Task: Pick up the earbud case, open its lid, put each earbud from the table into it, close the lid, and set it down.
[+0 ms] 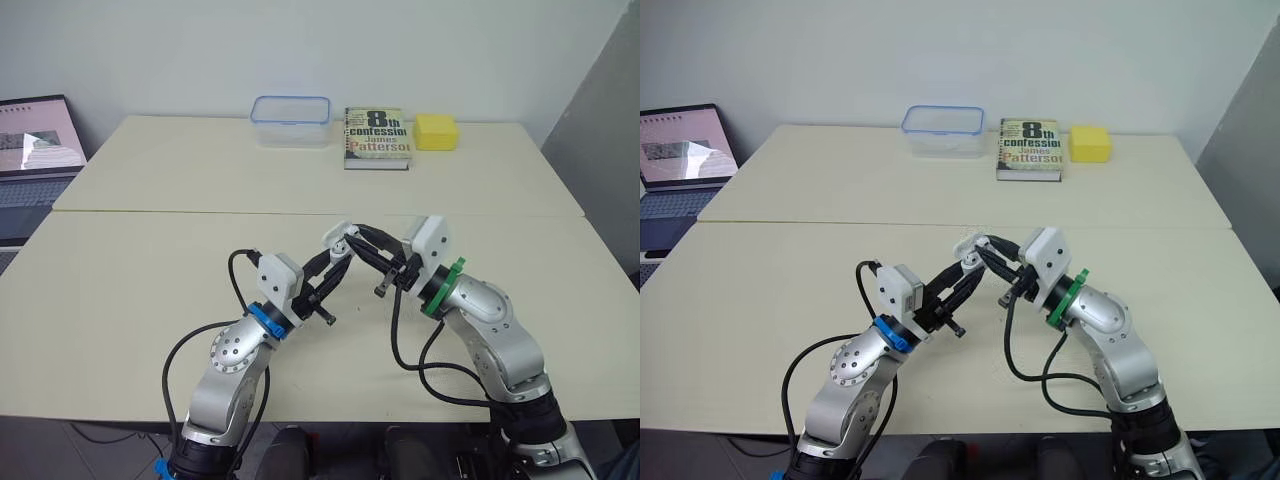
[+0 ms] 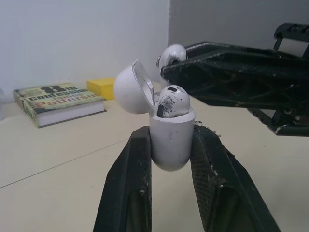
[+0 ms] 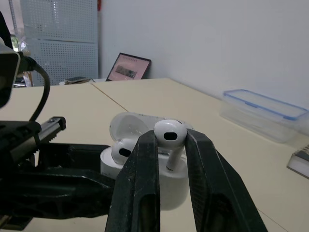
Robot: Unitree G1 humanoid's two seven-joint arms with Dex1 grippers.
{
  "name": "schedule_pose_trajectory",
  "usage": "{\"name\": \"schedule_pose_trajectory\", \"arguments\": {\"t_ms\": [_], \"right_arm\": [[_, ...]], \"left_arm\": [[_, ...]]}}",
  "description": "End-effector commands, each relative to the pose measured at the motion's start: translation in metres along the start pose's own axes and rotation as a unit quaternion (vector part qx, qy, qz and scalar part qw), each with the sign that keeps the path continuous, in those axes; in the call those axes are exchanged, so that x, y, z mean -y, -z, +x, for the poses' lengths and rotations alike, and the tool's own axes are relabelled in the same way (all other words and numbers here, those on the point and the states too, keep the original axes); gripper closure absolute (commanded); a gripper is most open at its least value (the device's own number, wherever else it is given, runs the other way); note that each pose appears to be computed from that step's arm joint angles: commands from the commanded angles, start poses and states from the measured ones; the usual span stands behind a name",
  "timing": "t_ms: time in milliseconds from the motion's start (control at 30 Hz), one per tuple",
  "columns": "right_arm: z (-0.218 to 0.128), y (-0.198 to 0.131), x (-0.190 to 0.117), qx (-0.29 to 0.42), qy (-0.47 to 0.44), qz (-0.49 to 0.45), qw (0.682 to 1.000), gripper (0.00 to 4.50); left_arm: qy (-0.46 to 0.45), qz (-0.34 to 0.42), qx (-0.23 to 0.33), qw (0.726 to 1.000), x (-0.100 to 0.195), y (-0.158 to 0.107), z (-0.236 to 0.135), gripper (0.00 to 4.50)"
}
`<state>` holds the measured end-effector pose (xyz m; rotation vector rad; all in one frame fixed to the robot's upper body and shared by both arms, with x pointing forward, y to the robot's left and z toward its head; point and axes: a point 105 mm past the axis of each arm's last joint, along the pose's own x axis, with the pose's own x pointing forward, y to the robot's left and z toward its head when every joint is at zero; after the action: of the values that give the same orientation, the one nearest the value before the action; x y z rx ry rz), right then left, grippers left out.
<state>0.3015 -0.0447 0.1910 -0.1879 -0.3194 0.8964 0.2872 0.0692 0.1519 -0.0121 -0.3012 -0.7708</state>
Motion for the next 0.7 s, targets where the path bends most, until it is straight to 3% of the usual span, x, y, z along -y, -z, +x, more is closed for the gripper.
{"name": "schedule_pose_trajectory", "arguments": {"t_ms": [33,667,700], "right_arm": [[0.0,-0.006,0.001,0.015,0.001,-0.019,1.0,4.11],[-0.004,0.002,-0.008,-0.018,-0.036,-0.025,0.999,4.11],[-0.004,0.002,-0.008,-0.02,-0.035,-0.023,0.999,3.76]], "left_arm": [[0.007,0.007,0.034,0.999,0.004,-0.018,0.002,3.76],[0.014,0.007,0.034,0.999,0.006,-0.019,0.004,3.76],[0.014,0.007,0.035,0.999,0.006,-0.019,0.004,3.76]]}}
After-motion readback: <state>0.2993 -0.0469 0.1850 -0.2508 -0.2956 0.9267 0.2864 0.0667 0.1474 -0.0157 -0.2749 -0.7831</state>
